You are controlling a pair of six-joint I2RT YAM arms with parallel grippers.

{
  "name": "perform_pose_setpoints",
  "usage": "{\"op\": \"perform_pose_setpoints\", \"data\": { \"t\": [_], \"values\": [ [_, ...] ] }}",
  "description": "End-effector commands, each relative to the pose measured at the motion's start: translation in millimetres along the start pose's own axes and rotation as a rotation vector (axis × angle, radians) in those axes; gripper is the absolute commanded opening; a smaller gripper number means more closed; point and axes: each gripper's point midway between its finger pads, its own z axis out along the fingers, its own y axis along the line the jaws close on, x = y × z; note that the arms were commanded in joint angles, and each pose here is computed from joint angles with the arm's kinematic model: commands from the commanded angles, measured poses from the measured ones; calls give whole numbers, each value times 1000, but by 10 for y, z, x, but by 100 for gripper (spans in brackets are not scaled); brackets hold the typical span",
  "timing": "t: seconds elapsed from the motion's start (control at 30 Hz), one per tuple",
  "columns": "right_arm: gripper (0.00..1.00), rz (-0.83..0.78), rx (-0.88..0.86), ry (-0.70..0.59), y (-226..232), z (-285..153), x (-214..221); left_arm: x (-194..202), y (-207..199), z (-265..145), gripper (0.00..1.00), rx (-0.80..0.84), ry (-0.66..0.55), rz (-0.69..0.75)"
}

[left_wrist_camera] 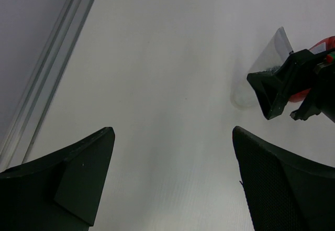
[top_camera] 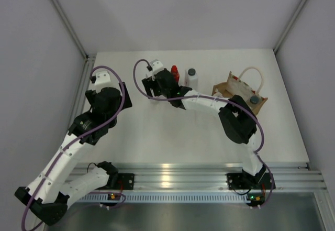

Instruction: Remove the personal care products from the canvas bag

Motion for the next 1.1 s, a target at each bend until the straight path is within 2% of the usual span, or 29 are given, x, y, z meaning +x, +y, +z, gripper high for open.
{"op": "perform_pose_setpoints", "data": {
  "t": [0.0, 0.07, 0.27, 0.43, 0.57, 0.6, 0.67, 0.9, 1.07],
  "values": [
    [82, 9, -49, -157, 156, -170, -555, -61, -22, -1, 98, 13, -22, -24],
    [90, 8, -44, -156, 141, -221, -592, -59, -34, -2, 98, 19, -20, -25],
    [90, 16, -4, -183, -12, -622, -871, 20, -142, 43, 98, 60, 15, 5],
    [89, 118, 90, -199, -501, -1220, -1101, 100, -433, 33, 98, 206, 67, 24],
    [89, 223, 207, -156, -1019, -1730, -959, 155, -836, -101, 98, 420, 140, 9],
    [89, 251, 263, -101, -1216, -1830, -743, 144, -911, -133, 98, 458, 149, 1],
    [89, 308, 360, -109, -1555, -2185, -723, 132, -1095, -220, 98, 549, 182, -13],
    [87, 482, 735, 28, -2353, -3184, 203, 122, -1653, -390, 98, 718, 247, -62],
    [85, 556, 855, -16, -2606, -3656, 480, 192, -2205, -519, 98, 784, 236, 41]
  ]
}}
